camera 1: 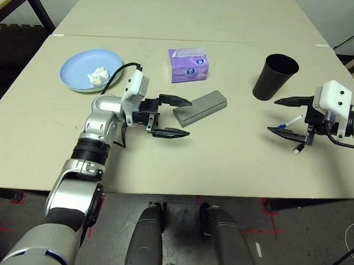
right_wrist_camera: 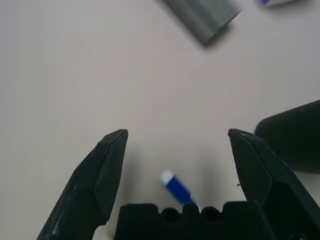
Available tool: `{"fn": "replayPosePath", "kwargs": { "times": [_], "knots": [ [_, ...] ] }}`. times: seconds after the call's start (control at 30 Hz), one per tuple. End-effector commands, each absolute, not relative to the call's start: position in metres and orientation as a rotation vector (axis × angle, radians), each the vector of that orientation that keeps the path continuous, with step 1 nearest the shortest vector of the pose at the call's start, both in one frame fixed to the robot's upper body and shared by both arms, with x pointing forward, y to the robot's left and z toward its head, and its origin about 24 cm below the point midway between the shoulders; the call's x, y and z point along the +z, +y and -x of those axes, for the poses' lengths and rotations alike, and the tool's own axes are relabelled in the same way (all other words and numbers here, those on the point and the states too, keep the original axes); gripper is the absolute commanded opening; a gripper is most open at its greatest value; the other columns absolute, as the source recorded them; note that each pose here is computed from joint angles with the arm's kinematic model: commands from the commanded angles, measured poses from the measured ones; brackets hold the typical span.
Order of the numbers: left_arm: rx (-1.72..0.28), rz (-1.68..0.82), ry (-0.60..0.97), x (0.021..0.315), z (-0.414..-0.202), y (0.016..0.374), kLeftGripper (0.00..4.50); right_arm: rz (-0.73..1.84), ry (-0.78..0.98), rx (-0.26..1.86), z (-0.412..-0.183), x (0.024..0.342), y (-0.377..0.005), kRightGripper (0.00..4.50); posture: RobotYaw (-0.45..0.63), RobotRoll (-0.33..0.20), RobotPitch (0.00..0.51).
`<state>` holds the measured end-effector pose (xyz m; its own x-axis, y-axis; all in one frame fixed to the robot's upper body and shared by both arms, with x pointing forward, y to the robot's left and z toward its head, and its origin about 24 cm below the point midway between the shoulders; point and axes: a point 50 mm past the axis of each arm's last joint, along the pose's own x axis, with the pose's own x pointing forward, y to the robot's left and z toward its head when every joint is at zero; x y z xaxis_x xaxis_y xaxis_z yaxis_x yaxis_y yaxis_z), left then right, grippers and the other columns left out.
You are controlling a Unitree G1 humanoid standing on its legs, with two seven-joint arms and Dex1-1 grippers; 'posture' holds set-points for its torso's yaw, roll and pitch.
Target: Organize and tidy the items on the table.
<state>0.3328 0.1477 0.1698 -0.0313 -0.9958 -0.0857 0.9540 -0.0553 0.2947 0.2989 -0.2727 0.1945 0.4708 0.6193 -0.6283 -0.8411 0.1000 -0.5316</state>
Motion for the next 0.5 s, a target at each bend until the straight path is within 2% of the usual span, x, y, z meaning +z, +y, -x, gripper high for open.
{"fn": "replayPosePath", "kwargs": {
  "times": [0.03, 0.27, 0.5],
  "knots": [
    [-1.627, -0.304, -0.177, 0.167, -0.329, 0.145, 4.48, 1.115, 0.404, 1.18, -0.297, 0.195, -0.28, 4.5, 0.06, 0.0, 0.207],
    [-1.619, -0.298, -0.179, 0.167, -0.328, 0.147, 4.48, 1.352, 0.62, 1.286, -0.302, 0.212, -0.29, 4.5, 0.06, 0.0, 0.215],
    [-1.612, -0.297, -0.178, 0.171, -0.33, 0.147, 4.48, 1.509, 0.652, 1.363, -0.311, 0.211, -0.282, 4.5, 0.05, 0.0, 0.227]
  ]
}}
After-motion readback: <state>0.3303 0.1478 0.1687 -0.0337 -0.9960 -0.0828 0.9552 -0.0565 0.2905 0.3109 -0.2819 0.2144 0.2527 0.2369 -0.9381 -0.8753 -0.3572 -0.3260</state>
